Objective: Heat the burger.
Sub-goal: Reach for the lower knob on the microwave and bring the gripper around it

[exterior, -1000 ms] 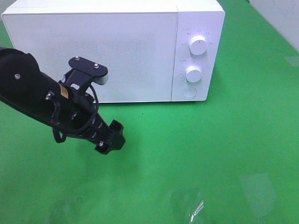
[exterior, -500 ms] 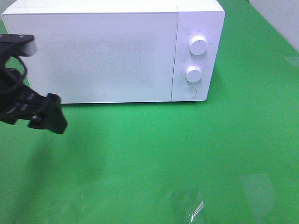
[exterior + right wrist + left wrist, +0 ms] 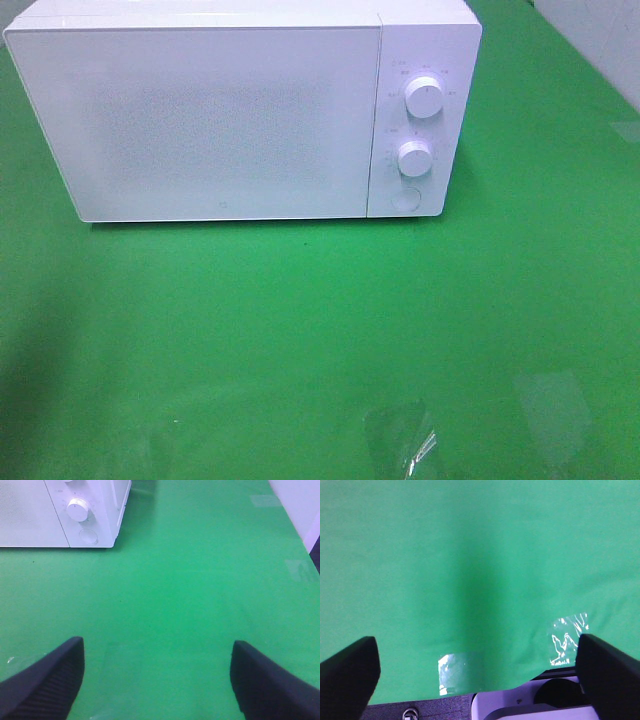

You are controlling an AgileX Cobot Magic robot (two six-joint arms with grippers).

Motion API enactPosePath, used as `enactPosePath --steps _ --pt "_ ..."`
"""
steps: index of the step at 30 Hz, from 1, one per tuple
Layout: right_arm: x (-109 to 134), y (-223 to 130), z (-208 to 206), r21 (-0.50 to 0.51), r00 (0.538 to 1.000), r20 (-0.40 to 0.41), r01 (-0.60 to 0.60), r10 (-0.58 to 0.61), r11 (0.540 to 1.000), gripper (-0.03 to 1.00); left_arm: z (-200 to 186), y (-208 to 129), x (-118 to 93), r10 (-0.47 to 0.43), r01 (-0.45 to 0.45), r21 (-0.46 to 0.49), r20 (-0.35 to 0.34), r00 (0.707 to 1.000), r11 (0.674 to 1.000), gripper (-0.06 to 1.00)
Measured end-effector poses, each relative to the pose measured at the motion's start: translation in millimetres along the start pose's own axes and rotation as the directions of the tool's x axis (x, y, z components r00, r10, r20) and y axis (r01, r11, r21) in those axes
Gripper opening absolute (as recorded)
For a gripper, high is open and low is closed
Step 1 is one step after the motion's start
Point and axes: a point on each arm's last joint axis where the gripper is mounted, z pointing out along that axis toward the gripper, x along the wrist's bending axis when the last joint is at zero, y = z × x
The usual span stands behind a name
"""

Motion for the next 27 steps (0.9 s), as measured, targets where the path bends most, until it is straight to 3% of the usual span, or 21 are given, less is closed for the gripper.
enactPosePath --steps 7,12,13,16,18,19,20,23,25,26,27 --pt "0.0 0.0 0.0 0.000 1.000 0.000 0.000 0.000 1.000 0.76 -7.1 -40.1 0.6 0.006 -0.006 -0.047 -0.006 1.000 0.999 0.98" --pt "0.0 0.0 0.0 0.000 1.000 0.000 0.000 0.000 1.000 0.76 -22.7 -82.2 -0.4 0.018 -0.018 -0.188 -0.005 1.000 0.982 0.98" --pt "0.0 0.0 0.0 0.000 1.000 0.000 0.000 0.000 1.000 0.76 -29.4 -96.9 -0.8 0.024 -0.025 -0.257 -0.005 1.000 0.966 0.98" --pt "0.0 0.0 0.0 0.000 1.000 0.000 0.000 0.000 1.000 0.76 -31.9 -104.0 -0.9 0.028 -0.028 -0.291 -0.006 1.000 0.956 0.98" --pt "0.0 0.0 0.0 0.000 1.000 0.000 0.000 0.000 1.000 0.76 -37.2 -127.7 -1.1 0.044 -0.044 -0.403 -0.010 0.999 0.914 0.98" --pt "0.0 0.0 0.0 0.000 1.000 0.000 0.000 0.000 1.000 0.76 -37.2 -127.7 -1.1 0.044 -0.044 -0.403 -0.010 0.999 0.914 0.98" --pt "0.0 0.0 0.0 0.000 1.000 0.000 0.000 0.000 1.000 0.76 -38.9 -138.1 -0.9 0.053 -0.055 -0.457 -0.016 0.998 0.888 0.98" --pt "0.0 0.0 0.0 0.000 1.000 0.000 0.000 0.000 1.000 0.76 -41.4 -142.8 -0.9 0.058 -0.061 -0.487 -0.021 0.998 0.871 0.98" --pt "0.0 0.0 0.0 0.000 1.000 0.000 0.000 0.000 1.000 0.76 -49.4 -156.9 -0.6 0.065 -0.075 -0.580 -0.037 0.997 0.811 0.98" --pt "0.0 0.0 0.0 0.000 1.000 0.000 0.000 0.000 1.000 0.76 -49.4 -156.9 -0.6 0.065 -0.075 -0.580 -0.037 0.997 0.811 0.98" --pt "0.0 0.0 0.0 0.000 1.000 0.000 0.000 0.000 1.000 0.76 -51.6 -161.1 -0.6 0.067 -0.077 -0.608 -0.040 0.997 0.791 0.98"
